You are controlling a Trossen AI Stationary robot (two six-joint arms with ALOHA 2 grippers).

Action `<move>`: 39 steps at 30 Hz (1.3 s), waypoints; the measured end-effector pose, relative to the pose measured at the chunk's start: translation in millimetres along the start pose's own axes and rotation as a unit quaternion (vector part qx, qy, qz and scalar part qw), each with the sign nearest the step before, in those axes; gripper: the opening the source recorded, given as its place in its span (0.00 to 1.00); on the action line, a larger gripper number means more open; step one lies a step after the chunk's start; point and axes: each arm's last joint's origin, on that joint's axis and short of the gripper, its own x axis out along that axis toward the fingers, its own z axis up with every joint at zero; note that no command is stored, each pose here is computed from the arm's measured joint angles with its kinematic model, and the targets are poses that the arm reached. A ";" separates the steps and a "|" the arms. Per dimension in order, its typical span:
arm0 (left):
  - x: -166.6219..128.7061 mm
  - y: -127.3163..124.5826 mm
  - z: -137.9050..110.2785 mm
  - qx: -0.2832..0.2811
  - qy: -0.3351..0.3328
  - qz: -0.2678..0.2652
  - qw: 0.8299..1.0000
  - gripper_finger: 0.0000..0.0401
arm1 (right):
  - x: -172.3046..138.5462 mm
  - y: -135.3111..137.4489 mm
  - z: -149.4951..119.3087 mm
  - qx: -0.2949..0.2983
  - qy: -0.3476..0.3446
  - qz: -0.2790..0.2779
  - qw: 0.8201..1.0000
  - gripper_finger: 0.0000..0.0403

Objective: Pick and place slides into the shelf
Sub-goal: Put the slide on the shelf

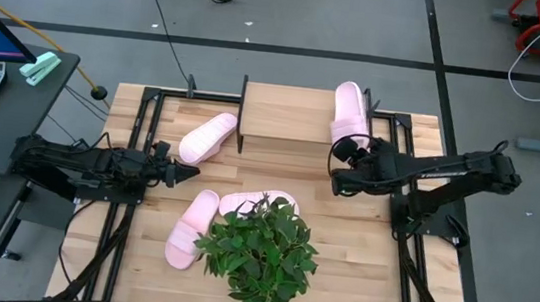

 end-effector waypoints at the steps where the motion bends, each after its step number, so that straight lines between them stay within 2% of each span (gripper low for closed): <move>1: 0.0 0.0 0.0 0.000 0.000 0.000 1.000 0.39 | 0.7 0.5 -1.0 0.000 -0.001 0.000 1.000 0.06; 7: 0.0 -0.1 0.0 0.000 0.000 0.000 1.000 0.39 | 1.9 0.8 -1.0 0.000 -0.001 -0.005 1.000 0.06; 18: 0.0 0.1 -0.1 0.000 0.000 0.000 1.000 0.37 | -0.1 0.4 1.1 0.004 0.004 0.001 1.000 0.18; 30: 0.0 0.1 -0.1 0.002 0.000 0.000 1.000 0.37 | -2.2 -0.8 4.8 -0.058 0.014 0.002 0.998 0.24; 39: 0.0 0.0 0.0 0.001 0.000 0.000 1.000 0.37 | -2.2 -0.8 4.7 -0.088 0.015 0.001 0.996 0.34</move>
